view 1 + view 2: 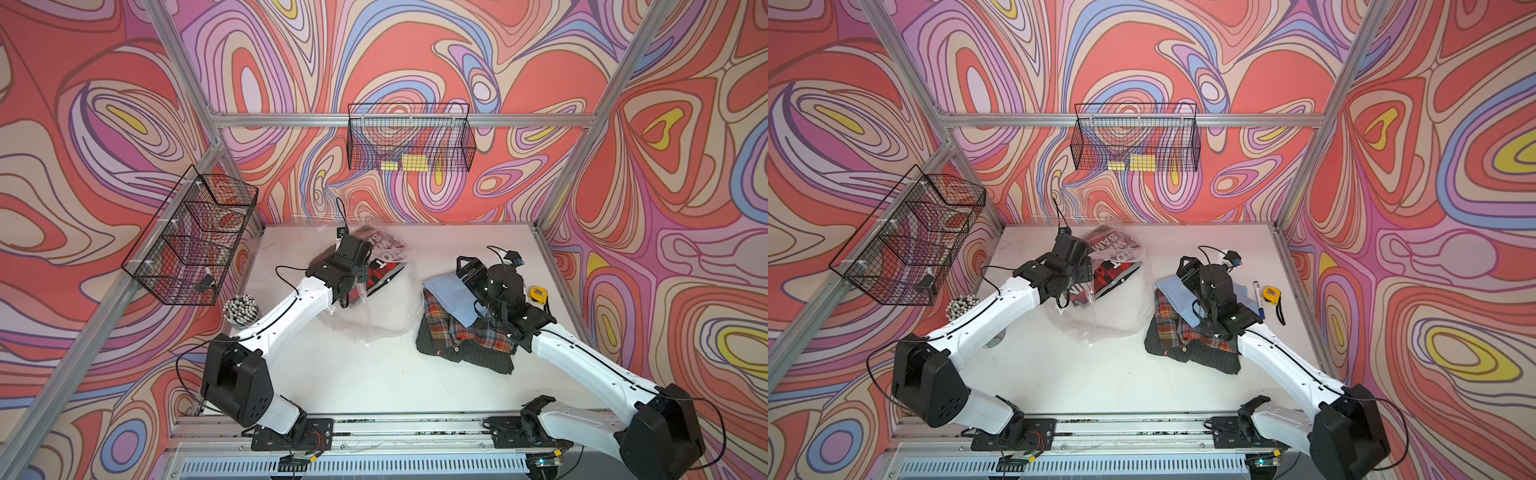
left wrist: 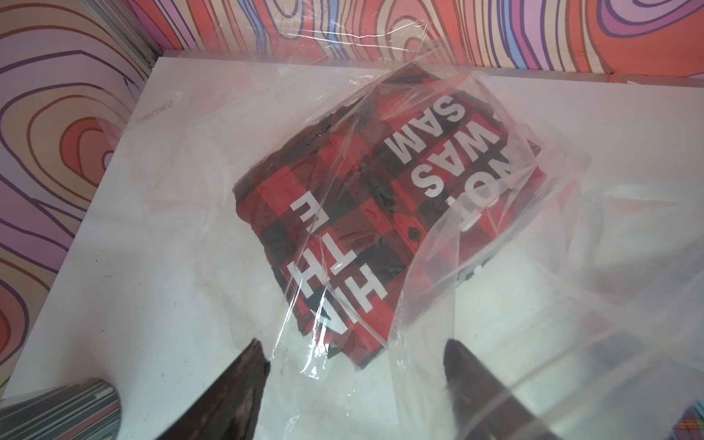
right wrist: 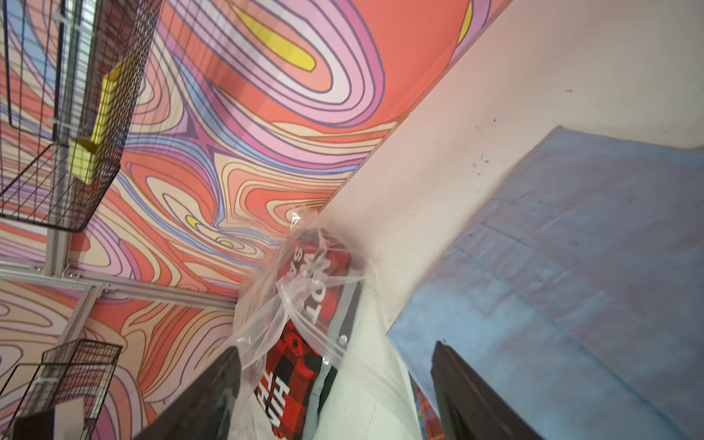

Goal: Take the shirt out of the vacuum bag
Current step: Place the shirt at the center of the board.

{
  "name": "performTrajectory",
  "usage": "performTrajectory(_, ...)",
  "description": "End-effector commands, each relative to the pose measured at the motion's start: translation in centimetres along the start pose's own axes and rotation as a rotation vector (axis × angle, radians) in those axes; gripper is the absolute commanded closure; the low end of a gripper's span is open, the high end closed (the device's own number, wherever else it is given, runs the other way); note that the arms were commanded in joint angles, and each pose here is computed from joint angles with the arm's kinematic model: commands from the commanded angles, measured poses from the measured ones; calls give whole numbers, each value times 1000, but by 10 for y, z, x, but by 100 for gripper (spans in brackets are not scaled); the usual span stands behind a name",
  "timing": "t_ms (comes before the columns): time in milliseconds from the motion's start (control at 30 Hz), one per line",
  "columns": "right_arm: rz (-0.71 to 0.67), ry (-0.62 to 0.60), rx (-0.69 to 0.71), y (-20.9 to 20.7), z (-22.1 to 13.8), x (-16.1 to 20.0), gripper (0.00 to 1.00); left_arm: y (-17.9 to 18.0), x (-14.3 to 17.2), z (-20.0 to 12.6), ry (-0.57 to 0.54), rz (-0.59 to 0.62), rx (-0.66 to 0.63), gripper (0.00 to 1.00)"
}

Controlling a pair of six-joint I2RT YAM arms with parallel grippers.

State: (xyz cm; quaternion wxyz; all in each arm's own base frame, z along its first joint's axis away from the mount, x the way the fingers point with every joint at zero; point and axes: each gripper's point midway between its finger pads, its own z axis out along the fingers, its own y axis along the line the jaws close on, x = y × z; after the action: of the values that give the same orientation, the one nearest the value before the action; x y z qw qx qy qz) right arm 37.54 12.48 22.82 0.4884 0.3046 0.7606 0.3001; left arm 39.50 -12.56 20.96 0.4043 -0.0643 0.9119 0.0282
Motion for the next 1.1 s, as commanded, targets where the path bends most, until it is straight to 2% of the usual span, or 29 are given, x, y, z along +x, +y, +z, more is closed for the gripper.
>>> performTrajectory(0,17,23,1,-17,21,9,19,4,-5,-4,-14,-12,0,23)
performTrajectory(167,57,108,59,-48,47,44,19,4,-4,-3,-6,-5,-4,22)
performTrajectory(400,107,157,118,-85,54,73,21,5,-6,-7,-16,-9,-1,22)
performTrajectory(500,95,167,65,-66,52,67,20,4,-7,-7,-16,-14,3,22)
performTrajectory(600,53,193,-37,-20,43,55,19,4,-9,-9,-21,-23,11,27)
performTrajectory(700,-17,252,-123,33,28,55,19,1,-13,-14,-29,-33,33,42)
performTrajectory(733,-46,274,-159,52,22,60,18,1,-15,-17,-32,-38,37,53)
performTrajectory(767,-64,291,-185,64,15,69,18,1,-16,-19,-35,-43,40,71)
performTrajectory(833,-73,328,-242,83,4,89,18,2,-17,-22,-36,-48,42,95)
performTrajectory(867,-70,347,-261,88,0,98,18,3,-18,-23,-37,-51,41,100)
performTrajectory(1067,-73,481,-338,98,6,173,18,6,-21,-38,-49,-85,67,100)
